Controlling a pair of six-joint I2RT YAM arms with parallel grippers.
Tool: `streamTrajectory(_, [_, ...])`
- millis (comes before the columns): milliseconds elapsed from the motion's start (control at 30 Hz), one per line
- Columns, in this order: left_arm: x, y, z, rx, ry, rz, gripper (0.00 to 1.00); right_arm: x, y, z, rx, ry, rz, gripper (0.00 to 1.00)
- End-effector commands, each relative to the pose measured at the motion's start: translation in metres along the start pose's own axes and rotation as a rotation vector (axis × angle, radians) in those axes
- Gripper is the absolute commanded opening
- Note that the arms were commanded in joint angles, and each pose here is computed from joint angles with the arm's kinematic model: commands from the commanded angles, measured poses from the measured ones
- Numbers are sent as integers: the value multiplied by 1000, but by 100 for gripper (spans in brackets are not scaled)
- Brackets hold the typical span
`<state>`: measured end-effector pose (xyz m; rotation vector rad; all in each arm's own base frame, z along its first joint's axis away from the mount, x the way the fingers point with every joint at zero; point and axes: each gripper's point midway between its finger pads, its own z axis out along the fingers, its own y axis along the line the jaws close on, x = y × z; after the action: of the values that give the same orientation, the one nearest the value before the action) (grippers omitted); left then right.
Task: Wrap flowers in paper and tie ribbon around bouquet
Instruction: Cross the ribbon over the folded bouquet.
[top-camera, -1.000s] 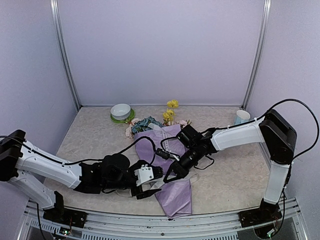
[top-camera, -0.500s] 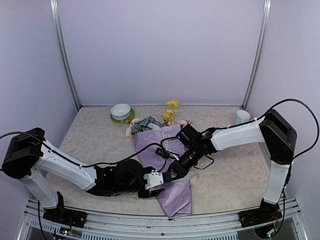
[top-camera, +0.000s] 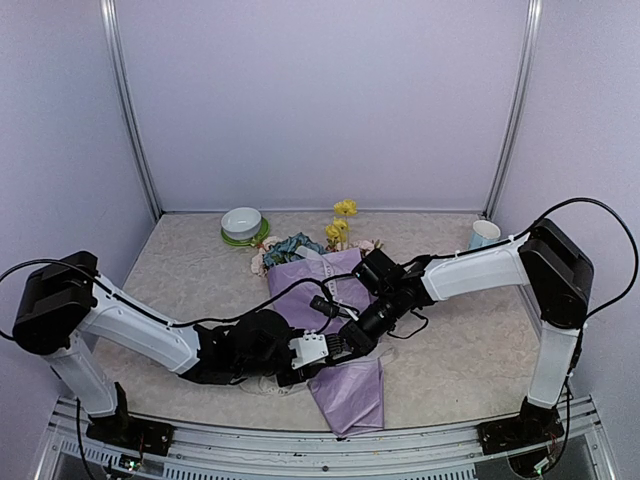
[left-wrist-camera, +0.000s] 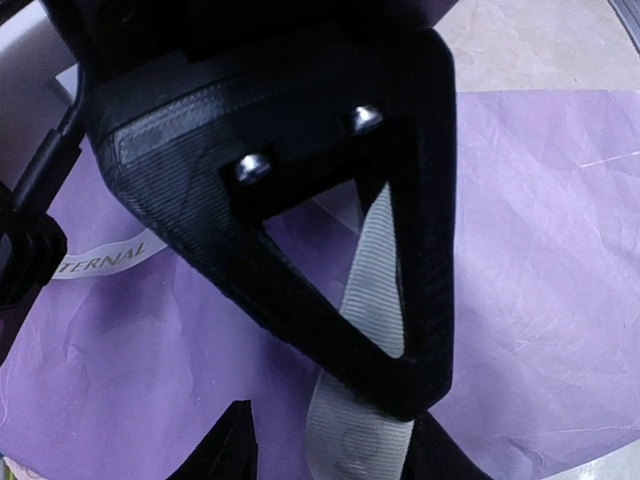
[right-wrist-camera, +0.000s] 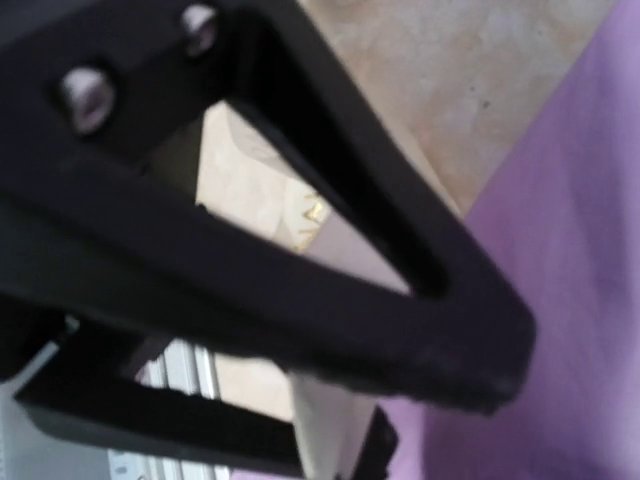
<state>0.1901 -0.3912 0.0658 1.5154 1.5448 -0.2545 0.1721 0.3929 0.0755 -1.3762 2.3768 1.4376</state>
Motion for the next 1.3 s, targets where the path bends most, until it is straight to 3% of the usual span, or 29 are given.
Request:
streamTrajectory(0, [-1,0,7,18,13,-1,35,-9,9,-10,-15,-28,-37,0])
streamTrajectory(100, [-6,-2,8,42,6,-12,1,-10,10,-11,-12,-30,-45,0])
streamTrajectory(200, [-11,-7,6,88,-22,-37,0,-12,15,-17,-11,-46,-63,0])
streamTrajectory(433, [-16,-12,-4,264,-69,-132,0,-19,19,-49,-55,-151,-72,36])
streamTrajectory(533, [-18,-14,-5,286,-79,-130,0,-22,6,-57,-31,-174,-54,41])
streamTrajectory(733, [-26,-12,-5,317,-108,-144,0,-21,-33,-46,88,-128,19,25])
streamTrajectory(933, [-43,16,-17,318,-234,-215,0,5,-43,-38,107,-52,44,8])
streamTrajectory(1267, [-35,40,8,267,-193,-289,0,42,-8,-37,-82,22,-19,4])
